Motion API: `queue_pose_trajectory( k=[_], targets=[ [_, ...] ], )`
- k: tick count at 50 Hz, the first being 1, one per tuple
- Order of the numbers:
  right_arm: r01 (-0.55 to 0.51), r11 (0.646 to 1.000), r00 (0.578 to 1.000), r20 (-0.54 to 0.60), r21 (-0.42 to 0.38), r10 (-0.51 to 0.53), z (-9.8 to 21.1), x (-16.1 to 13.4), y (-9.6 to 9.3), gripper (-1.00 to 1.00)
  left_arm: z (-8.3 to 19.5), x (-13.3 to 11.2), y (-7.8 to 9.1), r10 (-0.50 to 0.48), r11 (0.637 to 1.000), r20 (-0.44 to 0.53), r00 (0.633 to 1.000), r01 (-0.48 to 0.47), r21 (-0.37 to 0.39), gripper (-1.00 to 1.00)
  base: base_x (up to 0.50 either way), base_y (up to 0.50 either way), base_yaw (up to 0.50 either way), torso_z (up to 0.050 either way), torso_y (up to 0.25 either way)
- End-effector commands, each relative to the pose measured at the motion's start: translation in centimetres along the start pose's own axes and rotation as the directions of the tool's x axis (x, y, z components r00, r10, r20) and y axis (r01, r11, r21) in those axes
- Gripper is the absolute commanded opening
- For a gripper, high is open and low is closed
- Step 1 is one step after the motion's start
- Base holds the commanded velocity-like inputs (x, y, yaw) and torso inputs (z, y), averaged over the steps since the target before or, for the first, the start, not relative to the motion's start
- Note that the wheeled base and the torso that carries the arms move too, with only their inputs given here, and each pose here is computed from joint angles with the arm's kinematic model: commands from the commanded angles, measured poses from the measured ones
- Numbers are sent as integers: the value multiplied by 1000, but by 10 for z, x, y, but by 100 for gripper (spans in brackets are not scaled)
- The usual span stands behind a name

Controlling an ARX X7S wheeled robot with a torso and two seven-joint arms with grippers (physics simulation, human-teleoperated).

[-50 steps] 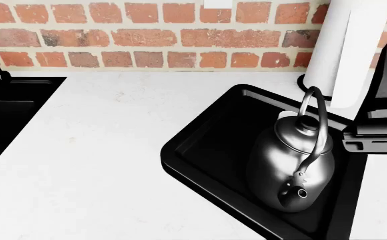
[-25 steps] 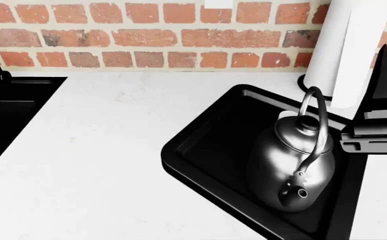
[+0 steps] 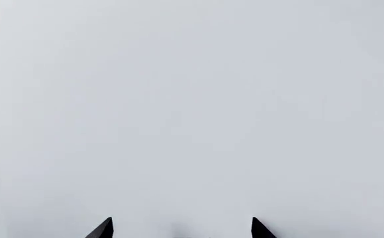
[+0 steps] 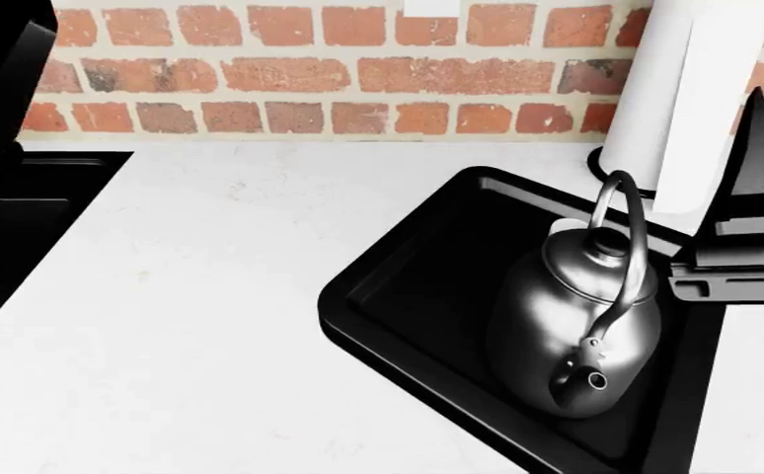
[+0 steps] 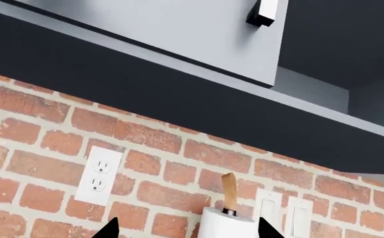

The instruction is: Pick the kettle from the counter and place it on the tray. Then pick the mug from the cabinet and place it on the tray. Then close the cabinet doors.

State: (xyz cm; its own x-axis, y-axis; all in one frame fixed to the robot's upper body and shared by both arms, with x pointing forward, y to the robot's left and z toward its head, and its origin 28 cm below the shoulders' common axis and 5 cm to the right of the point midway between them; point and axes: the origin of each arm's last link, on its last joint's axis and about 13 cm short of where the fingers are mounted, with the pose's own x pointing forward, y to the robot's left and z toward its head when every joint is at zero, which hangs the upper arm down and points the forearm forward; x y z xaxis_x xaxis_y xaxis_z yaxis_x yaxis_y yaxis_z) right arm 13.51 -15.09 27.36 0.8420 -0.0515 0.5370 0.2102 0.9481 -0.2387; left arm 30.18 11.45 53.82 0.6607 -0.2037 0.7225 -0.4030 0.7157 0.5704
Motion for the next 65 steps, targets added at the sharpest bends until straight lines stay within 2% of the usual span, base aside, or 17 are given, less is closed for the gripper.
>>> queue_pose_trajectory(
  k=[1, 5, 8, 11, 13, 15, 17, 19, 21, 23, 28, 35, 41, 51, 56, 58, 65],
  targets=[
    [1, 1000, 1000, 4, -4, -1, 0, -1, 0, 100, -106, -17, -48, -209, 976, -546, 811, 206, -67, 100, 0, 0, 0, 0, 0],
    [2, 1000, 1000, 3, -3, -2, 0, -1, 0, 100, -108, -18, -50, -204, 977, -555, 806, 207, -59, 100, 0, 0, 0, 0, 0],
    [3, 1000, 1000, 2, -2, -3, 0, -1, 0, 100, -105, -16, -48, -208, 977, -531, 821, 195, -82, 100, 0, 0, 0, 0, 0],
    [3, 1000, 1000, -2, 9, -3, 0, -2, 0, 100, -92, -12, -39, -213, 973, -459, 863, 145, -178, 100, 0, 0, 0, 0, 0],
    [-1, 1000, 1000, -5, 8, 1, 0, -2, 0, 100, -78, -8, -28, -209, 956, -371, 905, 109, -271, 100, 0, 0, 0, 0, 0],
    [16, 1000, 1000, -15, 27, -15, 1, -2, -2, 100, -62, -8, -12, -203, 912, -303, 931, 68, -404, 100, 0, 0, 0, 0, 0],
    [0, 999, 1000, -30, 46, 1, 2, -3, -2, 100, -50, -9, 2, -191, 867, -260, 947, 39, -497, 100, 0, 0, 0, 0, 0],
    [-21, 996, 999, -48, 84, 25, 1, -5, -3, 100, -37, -16, 22, -157, 794, -189, 969, 10, -608, 100, 0, 0, 0, 0, 0],
    [-30, 992, 998, -51, 122, 37, 1, -7, -4, 100, -27, -26, 34, -123, 755, -150, 981, -6, -656, 100, 0, 0, 0, 0, 0],
    [-38, 989, 997, -57, 145, 47, 1, -8, -5, 100, -17, -44, 47, -87, 745, -98, 991, 0, -667, 100, 0, 0, 0, 0, 0],
    [-6, 993, 1000, -24, 120, 8, 1, -7, -5, 100, -11, -88, 65, -44, 721, -28, 999, 13, -693, 100, 0, 0, 0, 0, 0],
    [-19, 992, 1000, 6, 125, 18, 3, -6, -4, 100, -17, -147, 72, 12, 685, -5, 1000, -12, -728, 100, 0, 0, 0, 0, 0],
    [-37, 987, 999, 41, 156, 31, 5, -6, -3, 100, -21, -179, 72, 30, 673, 11, 999, -12, -740, 100, 2, -214, 0, 0, 0],
    [-52, 981, 998, 56, 188, 43, 7, -6, -4, 100, -24, -204, 71, 16, 707, 14, 1000, -1, -707, 100, 4, -500, 0, 0, 0],
    [-52, 982, 997, 67, 181, 41, 9, -4, -5, 100, -24, -210, 72, 10, 708, 12, 1000, 1, -707, 100, 4, -500, 0, 0, 0],
    [-42, 985, 997, 75, 169, 29, 9, -4, -5, 100, -24, -212, 73, 5, 689, 17, 1000, 9, -724, 100, 4, -500, 0, 0, 0],
    [-39, 985, 997, 78, 168, 26, 11, -3, -6, 100, -26, -214, 75, 10, 694, 13, 1000, 2, -720, 100, 4, -500, 0, 0, 0]
  ],
)
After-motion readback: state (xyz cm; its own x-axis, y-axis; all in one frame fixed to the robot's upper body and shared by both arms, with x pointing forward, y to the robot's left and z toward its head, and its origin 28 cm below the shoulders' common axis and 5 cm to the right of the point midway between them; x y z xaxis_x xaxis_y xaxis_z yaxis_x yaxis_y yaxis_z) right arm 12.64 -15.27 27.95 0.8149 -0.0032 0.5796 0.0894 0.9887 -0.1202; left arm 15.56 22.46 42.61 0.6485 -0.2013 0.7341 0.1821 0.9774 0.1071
